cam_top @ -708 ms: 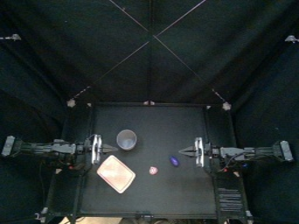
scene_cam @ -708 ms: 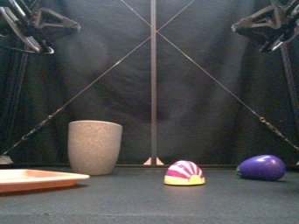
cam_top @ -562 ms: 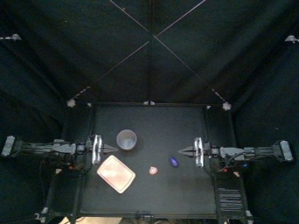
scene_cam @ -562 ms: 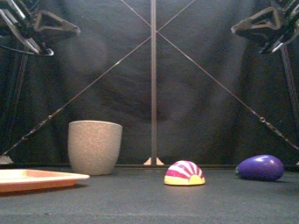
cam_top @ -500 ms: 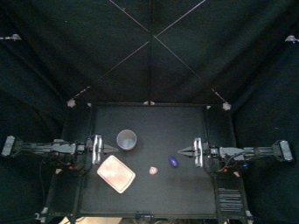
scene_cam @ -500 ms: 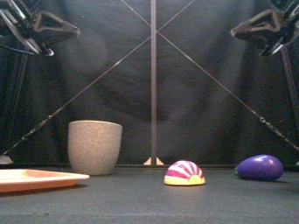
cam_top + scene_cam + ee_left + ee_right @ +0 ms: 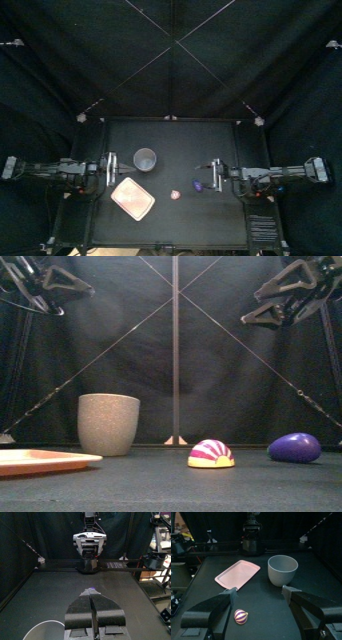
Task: Pick the onion then place it in the grey bowl
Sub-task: Pick the onion
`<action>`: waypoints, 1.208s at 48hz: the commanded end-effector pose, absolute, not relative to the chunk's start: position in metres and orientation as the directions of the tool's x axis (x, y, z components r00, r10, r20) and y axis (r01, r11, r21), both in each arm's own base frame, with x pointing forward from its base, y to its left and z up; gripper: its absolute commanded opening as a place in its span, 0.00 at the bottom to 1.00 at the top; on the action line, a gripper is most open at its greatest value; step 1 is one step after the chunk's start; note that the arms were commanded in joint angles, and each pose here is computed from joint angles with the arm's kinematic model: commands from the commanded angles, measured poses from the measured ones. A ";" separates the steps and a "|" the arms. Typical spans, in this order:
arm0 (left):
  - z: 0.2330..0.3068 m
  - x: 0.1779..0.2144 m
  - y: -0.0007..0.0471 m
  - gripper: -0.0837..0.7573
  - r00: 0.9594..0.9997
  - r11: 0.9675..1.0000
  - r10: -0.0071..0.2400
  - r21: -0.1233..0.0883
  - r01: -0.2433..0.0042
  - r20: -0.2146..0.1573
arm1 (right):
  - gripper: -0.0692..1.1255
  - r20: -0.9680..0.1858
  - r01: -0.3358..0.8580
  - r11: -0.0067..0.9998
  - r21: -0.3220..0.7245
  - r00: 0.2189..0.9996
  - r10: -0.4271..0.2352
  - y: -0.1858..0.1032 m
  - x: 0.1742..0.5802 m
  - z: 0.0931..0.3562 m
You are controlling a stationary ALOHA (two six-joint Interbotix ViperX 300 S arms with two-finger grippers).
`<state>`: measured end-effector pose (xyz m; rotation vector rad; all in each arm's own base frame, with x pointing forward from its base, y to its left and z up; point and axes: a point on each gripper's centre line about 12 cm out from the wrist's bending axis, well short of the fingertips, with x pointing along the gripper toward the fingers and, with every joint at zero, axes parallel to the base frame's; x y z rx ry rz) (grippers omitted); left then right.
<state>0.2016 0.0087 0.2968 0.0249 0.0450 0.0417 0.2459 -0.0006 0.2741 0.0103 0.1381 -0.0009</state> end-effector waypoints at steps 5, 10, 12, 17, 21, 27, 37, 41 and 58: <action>0.3096 0.2032 0.0100 0.12 0.999 0.998 0.048 0.029 -0.048 -0.012 | 0.93 -0.148 0.000 1.000 0.019 0.989 0.003 0.000 0.266 0.278; 0.3096 0.2031 0.0116 0.12 0.998 0.998 0.056 0.029 -0.055 -0.012 | 0.93 -0.192 -0.015 1.000 0.019 0.981 0.018 0.005 0.286 0.267; 0.3096 0.2030 0.0122 0.12 0.998 0.998 0.059 0.029 -0.058 -0.012 | 0.93 -0.218 -0.027 0.999 0.018 0.976 0.031 0.009 0.294 0.262; 0.3090 0.2030 0.0125 0.12 0.998 0.998 0.060 0.029 -0.060 -0.014 | 0.93 -0.298 -0.051 0.999 0.013 0.953 0.052 0.017 0.316 0.242; 0.3096 0.2030 0.0134 0.12 0.998 0.997 0.065 0.029 -0.065 -0.012 | 0.93 -0.380 -0.058 0.998 0.013 0.923 0.059 0.020 0.329 0.224; 0.3090 0.2029 0.0134 0.12 0.998 0.998 0.065 0.027 -0.065 -0.014 | 0.93 -0.521 -0.077 0.997 0.011 0.851 0.072 0.029 0.344 0.199; 0.3072 0.2026 0.0156 0.12 0.997 0.997 0.076 0.029 -0.075 -0.017 | 0.93 -0.695 -0.125 0.992 -0.021 0.715 0.075 0.041 0.367 0.164; 0.3066 0.2024 0.0165 0.12 0.997 0.996 0.080 0.027 -0.080 -0.018 | 0.93 -0.727 -0.146 0.989 -0.034 0.682 0.075 0.045 0.375 0.154; 0.3022 0.2013 0.0205 0.12 0.995 0.995 0.100 0.029 -0.099 -0.029 | 0.93 -0.779 -0.178 0.982 -0.056 0.623 0.068 0.052 0.393 0.132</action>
